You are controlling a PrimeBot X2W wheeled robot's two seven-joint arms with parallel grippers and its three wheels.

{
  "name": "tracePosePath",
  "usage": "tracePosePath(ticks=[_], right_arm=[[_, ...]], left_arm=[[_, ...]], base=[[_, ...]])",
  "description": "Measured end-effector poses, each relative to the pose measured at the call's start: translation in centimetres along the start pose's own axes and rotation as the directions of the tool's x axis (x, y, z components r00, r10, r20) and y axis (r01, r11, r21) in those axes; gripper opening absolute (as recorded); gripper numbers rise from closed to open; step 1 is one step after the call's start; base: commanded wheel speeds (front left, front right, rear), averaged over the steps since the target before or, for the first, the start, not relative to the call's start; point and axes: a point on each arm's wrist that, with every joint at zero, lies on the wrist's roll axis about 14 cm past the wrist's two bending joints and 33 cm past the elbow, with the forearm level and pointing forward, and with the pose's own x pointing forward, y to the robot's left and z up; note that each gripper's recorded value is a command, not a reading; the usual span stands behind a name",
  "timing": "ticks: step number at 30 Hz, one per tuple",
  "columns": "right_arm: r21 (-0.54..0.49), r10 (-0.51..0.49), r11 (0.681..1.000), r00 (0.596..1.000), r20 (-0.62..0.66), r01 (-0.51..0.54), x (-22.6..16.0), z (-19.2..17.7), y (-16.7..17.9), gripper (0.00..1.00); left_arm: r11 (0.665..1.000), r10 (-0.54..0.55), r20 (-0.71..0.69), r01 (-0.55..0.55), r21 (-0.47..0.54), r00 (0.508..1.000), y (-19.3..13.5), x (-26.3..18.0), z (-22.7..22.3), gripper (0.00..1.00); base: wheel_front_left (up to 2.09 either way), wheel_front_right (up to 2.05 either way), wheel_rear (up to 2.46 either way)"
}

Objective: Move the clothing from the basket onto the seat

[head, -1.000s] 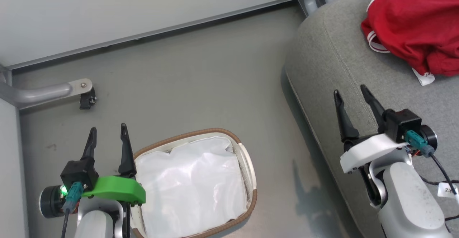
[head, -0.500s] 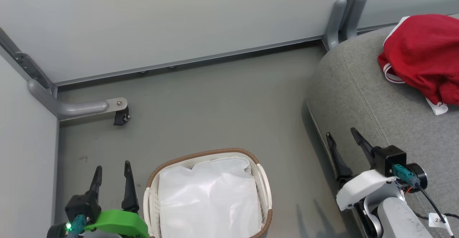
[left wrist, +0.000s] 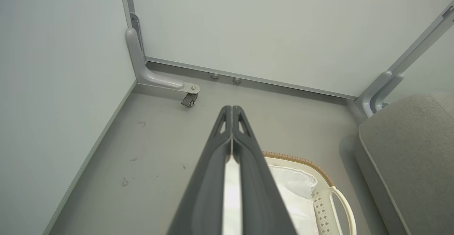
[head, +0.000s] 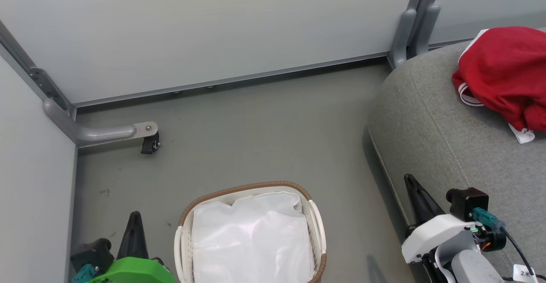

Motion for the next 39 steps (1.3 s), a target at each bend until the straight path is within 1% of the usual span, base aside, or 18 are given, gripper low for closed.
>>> tracePosePath(ticks=[8,17,27,39], right_arm=[[0.149,-0.039,0.988,0.999,0.006,0.038,-0.1,0.5,-0.7,0.00],[0.300,-0.071,0.952,0.997,0.016,0.062,-0.1,1.2,-1.2,0.00],[0.442,-0.097,0.893,0.995,0.010,0.083,-0.4,1.3,-1.8,0.00],[0.586,-0.111,0.806,0.994,0.019,0.079,-0.4,2.1,-2.1,0.00]], left_arm=[[0.990,0.023,-0.003,-0.024,-0.140,1.000,0.5,0.0,0.5,0.00],[0.960,0.037,-0.013,-0.039,-0.277,0.999,0.8,0.1,0.8,0.00],[0.910,0.038,-0.003,-0.036,-0.413,0.999,0.9,0.3,1.7,0.00],[0.834,0.034,0.003,-0.027,-0.551,0.999,1.0,0.5,2.5,0.00]], base=[[0.00,0.00,0.00],[0.00,0.00,0.00],[0.00,0.00,0.00],[0.00,0.00,0.00]])
